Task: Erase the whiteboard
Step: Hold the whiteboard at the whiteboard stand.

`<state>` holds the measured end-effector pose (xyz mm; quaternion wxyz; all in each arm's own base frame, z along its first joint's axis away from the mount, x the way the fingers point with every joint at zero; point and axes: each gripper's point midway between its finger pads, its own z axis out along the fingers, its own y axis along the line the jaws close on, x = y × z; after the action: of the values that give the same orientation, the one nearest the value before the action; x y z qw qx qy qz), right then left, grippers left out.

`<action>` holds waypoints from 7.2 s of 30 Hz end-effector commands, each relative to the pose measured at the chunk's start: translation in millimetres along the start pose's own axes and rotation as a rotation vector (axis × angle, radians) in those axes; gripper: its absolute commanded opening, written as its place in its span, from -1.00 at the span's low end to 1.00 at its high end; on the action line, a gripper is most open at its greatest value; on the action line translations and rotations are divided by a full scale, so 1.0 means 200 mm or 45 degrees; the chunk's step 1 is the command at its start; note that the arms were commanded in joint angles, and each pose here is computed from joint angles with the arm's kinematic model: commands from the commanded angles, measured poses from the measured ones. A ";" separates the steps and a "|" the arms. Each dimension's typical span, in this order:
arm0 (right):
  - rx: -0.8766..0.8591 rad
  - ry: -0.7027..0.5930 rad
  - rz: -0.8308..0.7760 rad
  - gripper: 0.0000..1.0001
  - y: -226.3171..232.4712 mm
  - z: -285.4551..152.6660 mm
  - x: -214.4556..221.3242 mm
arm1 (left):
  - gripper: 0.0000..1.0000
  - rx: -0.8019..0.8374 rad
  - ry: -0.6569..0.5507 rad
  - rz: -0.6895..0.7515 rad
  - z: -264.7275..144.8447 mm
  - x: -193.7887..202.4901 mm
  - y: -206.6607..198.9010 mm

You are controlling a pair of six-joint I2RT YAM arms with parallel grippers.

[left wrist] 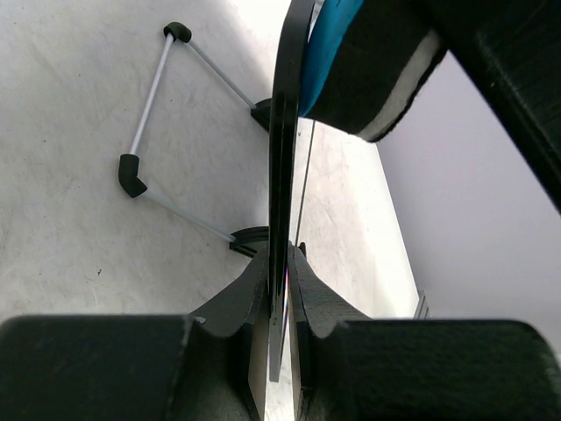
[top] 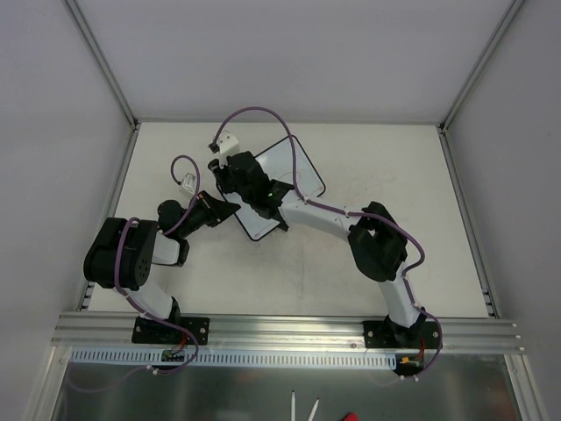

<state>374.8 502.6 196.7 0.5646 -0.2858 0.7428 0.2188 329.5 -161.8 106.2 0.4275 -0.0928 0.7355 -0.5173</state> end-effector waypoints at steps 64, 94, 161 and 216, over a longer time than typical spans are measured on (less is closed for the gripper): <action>-0.008 0.008 -0.113 -1.00 -0.06 0.07 0.00 | -1.00 0.367 -0.202 0.384 -0.04 -0.18 -0.40; -0.073 0.035 -0.078 -1.00 0.04 -0.02 0.11 | -1.00 0.361 -0.194 0.386 -0.04 -0.17 -0.39; -0.321 0.324 -0.146 -1.00 0.10 -0.21 0.52 | -1.00 0.378 -0.178 0.395 -0.05 -0.16 -0.41; 0.364 0.797 0.274 -1.00 -0.39 -0.79 1.49 | -1.00 0.386 -0.168 0.377 -0.03 -0.18 -0.43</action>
<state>311.2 389.5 84.3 0.4809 -0.1398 0.8233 0.2672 322.8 -162.6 102.5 0.4295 -0.0826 0.7461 -0.5021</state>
